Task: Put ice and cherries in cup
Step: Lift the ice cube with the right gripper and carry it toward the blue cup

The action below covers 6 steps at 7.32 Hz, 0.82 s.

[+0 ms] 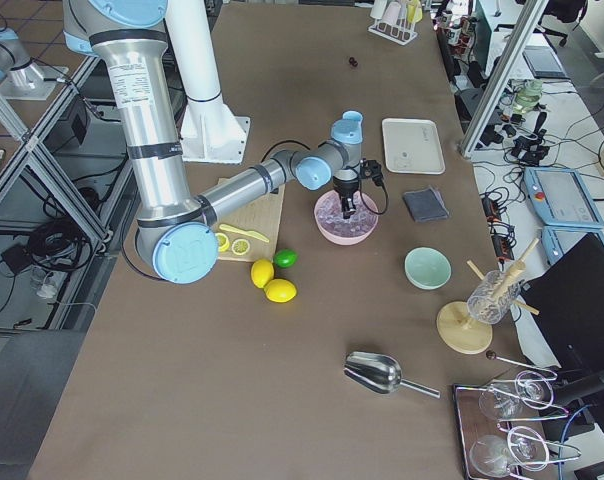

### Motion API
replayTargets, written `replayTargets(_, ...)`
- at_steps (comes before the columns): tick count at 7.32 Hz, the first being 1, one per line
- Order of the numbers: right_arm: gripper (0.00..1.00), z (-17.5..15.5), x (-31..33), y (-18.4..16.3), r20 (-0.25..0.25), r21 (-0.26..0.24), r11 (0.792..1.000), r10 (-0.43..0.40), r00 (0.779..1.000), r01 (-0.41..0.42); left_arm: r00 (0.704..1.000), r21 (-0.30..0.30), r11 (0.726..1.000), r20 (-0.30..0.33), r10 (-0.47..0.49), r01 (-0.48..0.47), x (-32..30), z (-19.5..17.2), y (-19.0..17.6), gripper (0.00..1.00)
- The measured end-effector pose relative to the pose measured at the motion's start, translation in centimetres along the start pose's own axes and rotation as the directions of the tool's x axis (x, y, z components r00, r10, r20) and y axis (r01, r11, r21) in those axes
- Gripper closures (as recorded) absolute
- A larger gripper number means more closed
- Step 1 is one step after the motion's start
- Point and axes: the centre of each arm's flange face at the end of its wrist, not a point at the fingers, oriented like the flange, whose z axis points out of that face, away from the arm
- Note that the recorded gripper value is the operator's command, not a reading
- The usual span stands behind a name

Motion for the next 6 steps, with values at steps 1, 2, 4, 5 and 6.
replayTargets(1, 1.00, -1.7, 0.5, -0.9, 0.004, 0.032, 0.999, 0.011, 1.000, -0.012, 1.000, 0.000, 1.000, -0.001, -0.004, 0.004, 0.1, 0.0, 0.0, 0.02)
replayTargets(2, 1.00, -3.5, 0.2, -2.2, 0.016, 0.069, 0.997, 0.024, 1.000, -0.025, 1.000, 0.000, 1.000, -0.002, -0.004, 0.004, 0.2, 0.0, 0.0, 0.02)
replayTargets(4, 1.00, -7.5, -3.7, -5.7, 0.083, 0.146, 0.985, 0.082, 0.993, -0.094, 1.000, 0.002, 1.000, -0.007, 0.003, -0.003, 0.8, -0.1, -0.5, 0.02)
replayTargets(5, 1.00, -9.0, -6.5, -6.9, 0.129, 0.168, 0.975, 0.121, 0.984, -0.142, 1.000, 0.005, 1.000, -0.009, 0.009, -0.009, 1.2, -0.3, -0.8, 0.02)
replayTargets(6, 1.00, -10.0, -10.0, -7.6, 0.177, 0.177, 0.966, 0.158, 0.971, -0.189, 1.000, 0.010, 1.000, -0.011, 0.015, -0.015, 1.7, -0.4, -1.1, 0.02)
